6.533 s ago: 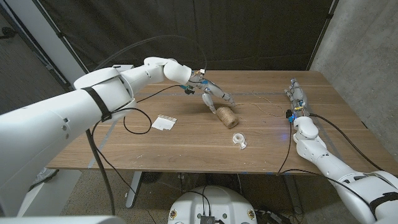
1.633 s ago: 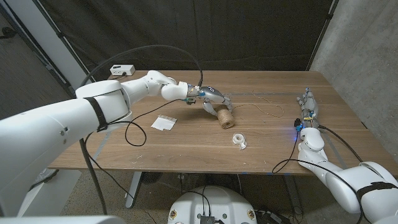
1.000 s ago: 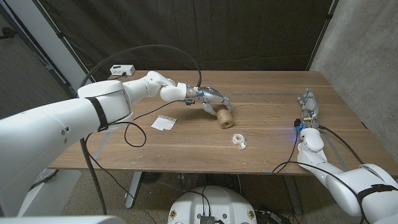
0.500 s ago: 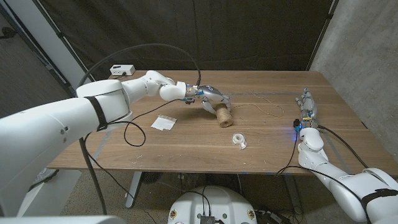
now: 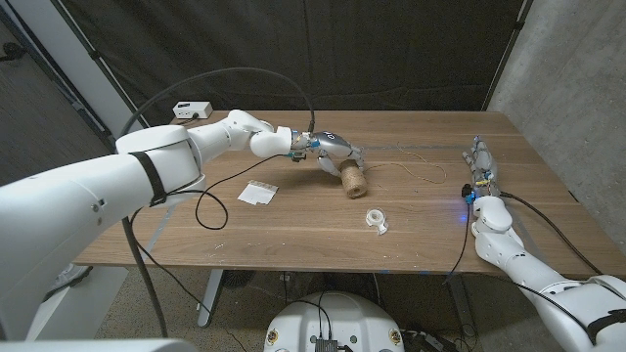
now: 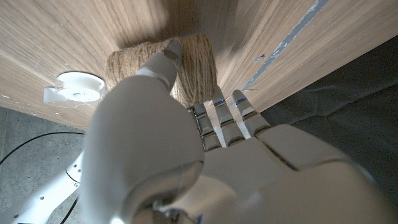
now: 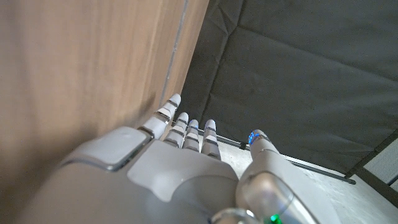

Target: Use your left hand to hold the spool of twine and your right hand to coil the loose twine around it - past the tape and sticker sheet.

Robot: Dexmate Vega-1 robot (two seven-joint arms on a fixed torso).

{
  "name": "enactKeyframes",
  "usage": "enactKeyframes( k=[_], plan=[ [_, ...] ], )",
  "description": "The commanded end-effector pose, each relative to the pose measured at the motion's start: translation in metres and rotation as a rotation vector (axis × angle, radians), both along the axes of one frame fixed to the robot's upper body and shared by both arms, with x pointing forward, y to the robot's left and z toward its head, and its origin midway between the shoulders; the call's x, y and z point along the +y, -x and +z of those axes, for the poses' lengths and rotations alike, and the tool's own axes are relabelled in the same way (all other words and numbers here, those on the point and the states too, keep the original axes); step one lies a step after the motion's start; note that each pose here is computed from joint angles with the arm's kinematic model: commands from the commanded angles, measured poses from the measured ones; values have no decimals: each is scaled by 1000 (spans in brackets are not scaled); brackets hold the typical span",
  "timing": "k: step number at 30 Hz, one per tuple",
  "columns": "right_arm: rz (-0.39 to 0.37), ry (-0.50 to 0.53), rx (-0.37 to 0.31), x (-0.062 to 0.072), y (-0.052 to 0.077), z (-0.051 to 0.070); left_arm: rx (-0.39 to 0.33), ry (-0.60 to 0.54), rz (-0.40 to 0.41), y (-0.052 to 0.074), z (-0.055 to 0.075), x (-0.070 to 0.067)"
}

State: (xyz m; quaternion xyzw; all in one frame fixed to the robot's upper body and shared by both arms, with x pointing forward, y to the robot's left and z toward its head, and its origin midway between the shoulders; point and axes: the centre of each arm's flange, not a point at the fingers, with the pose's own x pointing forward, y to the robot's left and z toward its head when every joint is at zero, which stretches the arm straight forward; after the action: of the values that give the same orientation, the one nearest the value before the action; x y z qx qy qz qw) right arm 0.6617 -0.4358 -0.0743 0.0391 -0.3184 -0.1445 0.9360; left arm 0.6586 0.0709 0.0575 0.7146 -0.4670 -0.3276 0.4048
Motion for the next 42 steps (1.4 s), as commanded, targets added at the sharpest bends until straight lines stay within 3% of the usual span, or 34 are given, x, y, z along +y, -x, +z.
enactKeyframes(
  k=[1,13,42],
  plan=[
    [-1,58,-25,4,8,29,-15,14,-10,1,3,3],
    [9,93,-33,14,14,43,-20,35,-13,2,10,5],
    [59,181,-2,34,24,58,-11,126,-29,13,16,7]
  ],
)
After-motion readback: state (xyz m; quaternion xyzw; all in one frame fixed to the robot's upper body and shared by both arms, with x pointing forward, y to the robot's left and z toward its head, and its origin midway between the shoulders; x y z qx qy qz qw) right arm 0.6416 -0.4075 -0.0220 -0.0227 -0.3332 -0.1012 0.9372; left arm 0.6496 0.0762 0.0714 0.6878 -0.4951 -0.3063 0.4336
